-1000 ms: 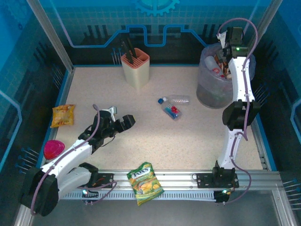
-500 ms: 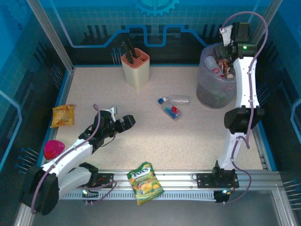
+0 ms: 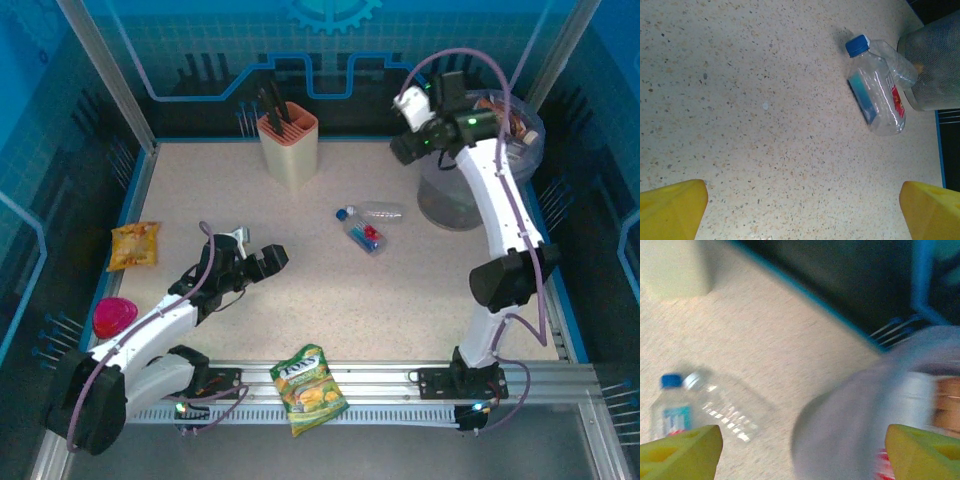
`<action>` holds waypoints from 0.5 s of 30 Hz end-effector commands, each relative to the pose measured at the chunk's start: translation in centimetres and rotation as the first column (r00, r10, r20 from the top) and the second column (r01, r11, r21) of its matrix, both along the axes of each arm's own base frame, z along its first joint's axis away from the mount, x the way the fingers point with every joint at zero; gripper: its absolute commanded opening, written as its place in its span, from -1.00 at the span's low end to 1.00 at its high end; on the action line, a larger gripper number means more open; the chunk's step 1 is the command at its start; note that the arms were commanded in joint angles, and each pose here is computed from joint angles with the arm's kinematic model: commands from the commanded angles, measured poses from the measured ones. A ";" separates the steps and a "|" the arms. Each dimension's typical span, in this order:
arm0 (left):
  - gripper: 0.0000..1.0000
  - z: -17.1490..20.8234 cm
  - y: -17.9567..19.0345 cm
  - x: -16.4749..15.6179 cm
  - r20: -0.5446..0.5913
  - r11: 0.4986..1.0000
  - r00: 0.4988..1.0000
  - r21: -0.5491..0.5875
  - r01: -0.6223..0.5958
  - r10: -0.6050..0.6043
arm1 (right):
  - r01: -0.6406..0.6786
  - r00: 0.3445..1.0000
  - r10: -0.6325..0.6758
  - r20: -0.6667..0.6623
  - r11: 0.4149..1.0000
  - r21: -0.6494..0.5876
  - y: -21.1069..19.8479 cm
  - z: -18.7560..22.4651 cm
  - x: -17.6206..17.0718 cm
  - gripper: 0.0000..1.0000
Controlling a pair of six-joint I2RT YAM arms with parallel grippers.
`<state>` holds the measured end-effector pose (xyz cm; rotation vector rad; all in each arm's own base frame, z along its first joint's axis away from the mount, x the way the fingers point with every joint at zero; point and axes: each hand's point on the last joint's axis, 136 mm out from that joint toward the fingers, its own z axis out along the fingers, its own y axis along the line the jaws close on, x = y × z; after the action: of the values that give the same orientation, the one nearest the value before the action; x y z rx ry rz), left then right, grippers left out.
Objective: Put the plastic bottles in the bin
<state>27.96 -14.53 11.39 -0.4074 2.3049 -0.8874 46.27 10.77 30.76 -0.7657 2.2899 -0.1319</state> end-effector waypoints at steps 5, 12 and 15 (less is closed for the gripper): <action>0.99 0.3 -0.2 0.2 0.008 1.000 1.000 0.000 0.027 -0.027 | -0.146 0.933 0.135 -0.334 0.989 -0.008 3.7 -11.1 -3.8 0.62; 0.99 0.3 -0.1 0.2 0.009 1.000 1.000 0.003 0.025 -0.025 | -0.179 0.851 0.150 -0.503 0.984 -0.008 6.3 -17.9 -6.3 0.63; 0.98 0.3 -0.1 0.1 0.007 1.000 1.000 0.005 0.023 -0.023 | -0.185 0.824 0.156 -0.544 0.983 0.001 7.3 -20.0 -7.2 0.64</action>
<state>27.90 -14.62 11.17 -0.4022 2.3151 -0.8889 40.26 16.82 12.06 -1.1467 2.6927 0.0582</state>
